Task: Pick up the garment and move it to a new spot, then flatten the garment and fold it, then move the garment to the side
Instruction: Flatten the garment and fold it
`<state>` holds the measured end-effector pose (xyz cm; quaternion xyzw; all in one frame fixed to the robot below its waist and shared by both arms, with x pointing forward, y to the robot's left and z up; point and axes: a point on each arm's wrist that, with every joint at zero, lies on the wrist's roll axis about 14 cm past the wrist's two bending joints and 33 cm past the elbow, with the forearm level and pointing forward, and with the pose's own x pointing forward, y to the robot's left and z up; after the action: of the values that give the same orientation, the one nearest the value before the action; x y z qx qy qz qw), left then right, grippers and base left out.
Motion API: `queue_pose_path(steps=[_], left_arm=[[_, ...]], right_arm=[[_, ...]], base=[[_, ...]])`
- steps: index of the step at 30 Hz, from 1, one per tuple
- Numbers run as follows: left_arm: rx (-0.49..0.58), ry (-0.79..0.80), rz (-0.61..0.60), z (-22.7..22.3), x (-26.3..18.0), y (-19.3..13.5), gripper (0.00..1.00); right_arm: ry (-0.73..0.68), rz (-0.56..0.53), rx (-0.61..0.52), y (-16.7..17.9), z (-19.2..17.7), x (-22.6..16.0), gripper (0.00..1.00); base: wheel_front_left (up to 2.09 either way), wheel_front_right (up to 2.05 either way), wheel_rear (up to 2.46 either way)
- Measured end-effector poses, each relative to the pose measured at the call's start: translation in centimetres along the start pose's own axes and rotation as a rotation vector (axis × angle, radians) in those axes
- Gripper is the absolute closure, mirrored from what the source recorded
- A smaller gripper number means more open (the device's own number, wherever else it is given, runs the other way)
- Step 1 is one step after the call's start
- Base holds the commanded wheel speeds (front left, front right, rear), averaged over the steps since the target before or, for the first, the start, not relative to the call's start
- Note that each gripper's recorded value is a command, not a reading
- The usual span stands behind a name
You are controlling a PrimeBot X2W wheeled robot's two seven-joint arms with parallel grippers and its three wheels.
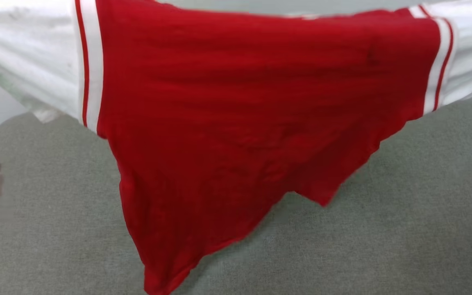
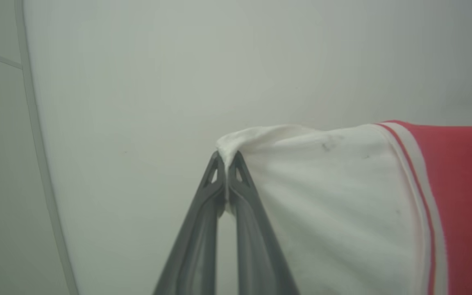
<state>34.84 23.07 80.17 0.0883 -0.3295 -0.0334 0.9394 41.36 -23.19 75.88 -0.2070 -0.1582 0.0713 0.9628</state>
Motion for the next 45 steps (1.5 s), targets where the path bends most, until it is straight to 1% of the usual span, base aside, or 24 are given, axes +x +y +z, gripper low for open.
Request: queue_pose_path(steps=[3,5,10,15,18,26,31,36,39,42,43,45], left_arm=[[0.009,0.002,-0.012,-0.5,0.9,0.1,1.0],[-0.005,0.013,-0.021,-1.3,1.8,0.1,1.0],[-0.001,0.029,-0.053,-4.1,5.4,0.1,1.0],[0.01,0.048,-0.069,-8.3,10.1,0.7,1.0],[0.032,0.045,-0.078,-10.6,13.2,1.0,1.0],[0.051,0.009,-0.054,-17.0,20.6,1.0,1.0],[0.05,-0.001,-0.013,-21.4,23.2,1.0,1.0],[0.036,0.051,-0.03,-26.7,23.8,0.0,1.0],[0.025,0.112,-0.052,-30.0,22.9,-0.9,1.0],[0.012,0.179,-0.092,-32.7,21.2,-2.4,1.0],[-0.012,0.26,-0.124,-35.2,18.7,-3.8,1.0],[-0.03,0.316,-0.146,-36.5,16.7,-4.8,1.0]], right_arm=[[-0.004,-0.012,0.001,-0.3,-0.1,0.6,1.0],[-0.018,-0.024,0.009,-0.7,0.0,1.5,1.0],[-0.017,-0.019,0.021,-0.7,-1.3,5.0,1.0],[-0.009,-0.014,0.029,-0.6,-3.8,9.9,1.0],[-0.014,-0.01,0.002,-0.5,-5.3,13.0,1.0],[-0.01,-0.073,-0.029,-2.2,-9.8,20.3,1.0],[-0.005,-0.108,-0.052,-2.2,-12.8,24.0,1.0],[0.012,-0.128,-0.063,-1.6,-16.2,26.4,1.0],[0.043,-0.112,-0.037,-0.1,-19.0,27.0,1.0],[0.076,-0.089,-0.009,1.3,-21.1,26.9,1.0],[0.137,-0.05,0.004,3.1,-23.8,25.7,1.0],[0.169,-0.023,0.011,4.2,-25.2,24.6,1.0]], base=[[0.0,0.0,0.0],[0.0,0.0,0.0],[0.0,0.0,0.0],[0.0,0.0,0.0],[0.0,0.0,0.0],[0.0,0.0,0.0],[0.0,0.0,0.0],[0.0,0.0,0.0],[0.0,0.0,0.0],[0.0,0.0,0.0],[0.0,0.0,0.0],[0.0,0.0,0.0]])
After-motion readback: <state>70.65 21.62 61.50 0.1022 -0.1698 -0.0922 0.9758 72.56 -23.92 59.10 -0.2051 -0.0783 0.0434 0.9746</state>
